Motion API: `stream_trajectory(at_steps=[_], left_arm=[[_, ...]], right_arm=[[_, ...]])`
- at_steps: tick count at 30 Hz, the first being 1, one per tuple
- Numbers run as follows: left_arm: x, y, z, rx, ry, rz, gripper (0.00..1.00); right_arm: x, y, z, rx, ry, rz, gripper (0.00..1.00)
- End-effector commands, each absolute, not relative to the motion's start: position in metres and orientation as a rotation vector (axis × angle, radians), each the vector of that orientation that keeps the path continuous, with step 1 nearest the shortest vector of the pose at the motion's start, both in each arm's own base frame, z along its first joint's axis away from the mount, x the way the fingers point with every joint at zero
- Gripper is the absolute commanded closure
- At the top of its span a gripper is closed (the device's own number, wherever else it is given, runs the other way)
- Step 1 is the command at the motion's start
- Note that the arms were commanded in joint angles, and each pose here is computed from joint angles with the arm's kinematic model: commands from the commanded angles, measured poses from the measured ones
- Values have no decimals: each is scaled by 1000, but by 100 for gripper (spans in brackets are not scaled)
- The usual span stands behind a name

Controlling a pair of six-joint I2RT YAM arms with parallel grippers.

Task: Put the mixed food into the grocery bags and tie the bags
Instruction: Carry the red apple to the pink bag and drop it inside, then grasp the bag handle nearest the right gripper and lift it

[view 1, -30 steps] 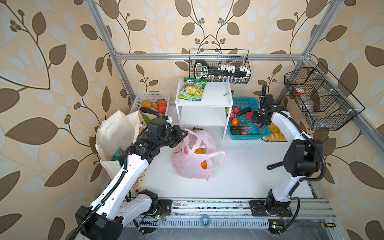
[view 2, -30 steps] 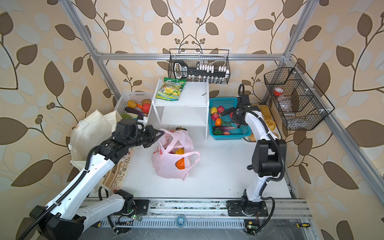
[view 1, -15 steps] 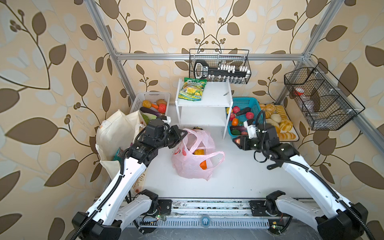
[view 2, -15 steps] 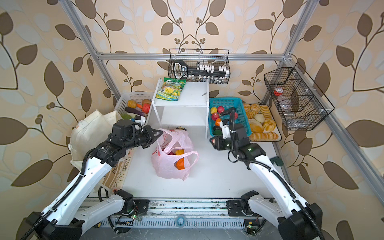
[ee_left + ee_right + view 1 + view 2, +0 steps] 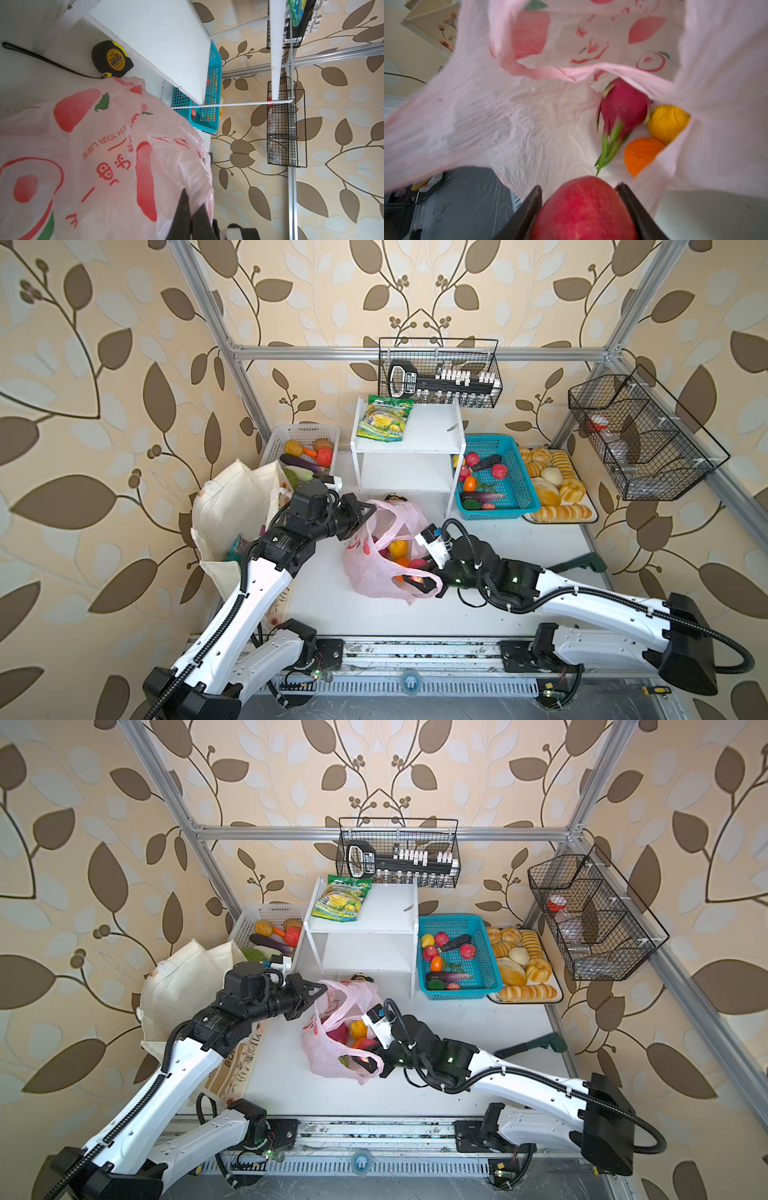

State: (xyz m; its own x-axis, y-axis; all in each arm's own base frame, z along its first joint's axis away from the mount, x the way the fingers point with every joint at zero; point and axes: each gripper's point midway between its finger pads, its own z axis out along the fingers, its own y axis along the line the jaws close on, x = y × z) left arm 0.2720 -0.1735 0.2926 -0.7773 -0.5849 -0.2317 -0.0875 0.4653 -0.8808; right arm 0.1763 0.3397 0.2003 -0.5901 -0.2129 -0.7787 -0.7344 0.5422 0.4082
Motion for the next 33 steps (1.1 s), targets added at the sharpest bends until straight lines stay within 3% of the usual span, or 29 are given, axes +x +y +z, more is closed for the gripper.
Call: stream_trajectory(at_steps=[1,6,9,13,24,28,33], left_arm=[[274,-175,304,-538,2159,-1332,100],[273,-174,307,-534,2147,-1330,100],[273,-174,307,-529,2151,-1323,100],[275,-174,307,-527,2156,-1310,100],[278,-174,309,-498,2152,-1293,100],[277,-175,309,-485,2157,-1299,100],[276,-177,310,-477,2161,-1309,100]], right_arm=[[200,366,228,-745,1968,955,52],[231,388,212,-747,2005,777,48],[241,392,210,-758,2007,615,33],[227,387,222,-798,1929,565,23],[171,315,262,-990,1584,609,23],[173,287,265,-1048,1371,393,30],[188,287,258,-1281,1182,26,28]])
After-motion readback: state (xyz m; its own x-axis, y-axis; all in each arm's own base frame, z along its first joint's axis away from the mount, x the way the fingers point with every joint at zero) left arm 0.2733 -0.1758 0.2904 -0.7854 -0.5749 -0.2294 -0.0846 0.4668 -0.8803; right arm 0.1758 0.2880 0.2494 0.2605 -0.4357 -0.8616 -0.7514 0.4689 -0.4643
